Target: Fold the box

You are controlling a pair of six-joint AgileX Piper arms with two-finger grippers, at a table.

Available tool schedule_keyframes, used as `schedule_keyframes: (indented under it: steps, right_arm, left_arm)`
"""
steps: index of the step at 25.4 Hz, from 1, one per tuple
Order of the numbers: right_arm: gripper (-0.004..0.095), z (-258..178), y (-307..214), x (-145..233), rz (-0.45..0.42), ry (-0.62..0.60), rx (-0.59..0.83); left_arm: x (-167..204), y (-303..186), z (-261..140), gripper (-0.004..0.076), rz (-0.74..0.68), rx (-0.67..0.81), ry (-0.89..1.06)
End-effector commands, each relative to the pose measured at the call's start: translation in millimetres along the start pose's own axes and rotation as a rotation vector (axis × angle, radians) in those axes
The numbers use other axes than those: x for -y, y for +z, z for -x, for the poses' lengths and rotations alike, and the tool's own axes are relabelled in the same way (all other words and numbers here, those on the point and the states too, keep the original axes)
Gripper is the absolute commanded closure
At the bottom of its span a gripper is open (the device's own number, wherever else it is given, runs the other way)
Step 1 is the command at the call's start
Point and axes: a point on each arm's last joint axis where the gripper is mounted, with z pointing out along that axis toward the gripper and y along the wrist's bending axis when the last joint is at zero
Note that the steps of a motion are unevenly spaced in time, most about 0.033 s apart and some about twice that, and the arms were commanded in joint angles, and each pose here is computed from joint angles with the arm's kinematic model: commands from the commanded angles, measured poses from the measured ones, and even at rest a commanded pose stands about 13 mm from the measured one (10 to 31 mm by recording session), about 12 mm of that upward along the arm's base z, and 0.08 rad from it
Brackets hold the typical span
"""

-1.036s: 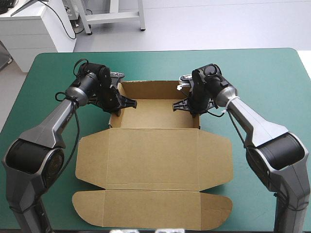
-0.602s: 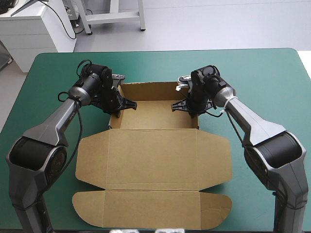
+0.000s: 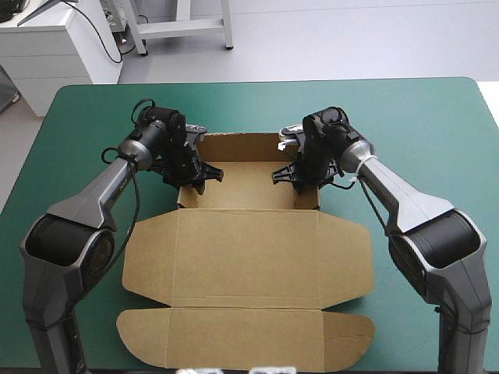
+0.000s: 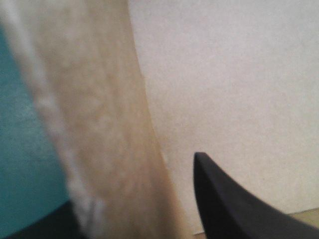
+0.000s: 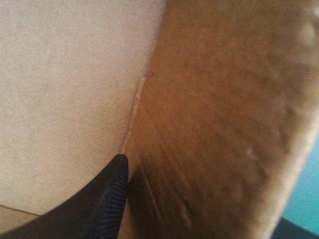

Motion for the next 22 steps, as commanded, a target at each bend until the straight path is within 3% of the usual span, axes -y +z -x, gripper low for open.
schedule_keyframes:
  steps: [1, 22]
  right_arm:
    - [0.0415, 3, -34, -2, 0.005, -0.017, 0.092]
    - [0.0413, 13, -88, 7, -0.095, -0.009, 0.252]
  left_arm:
    - [9, -29, -1, 0.0164, -0.036, 0.073, 0.014]
    - [10, -88, 3, 0.0150, -0.010, 0.220, 0.037]
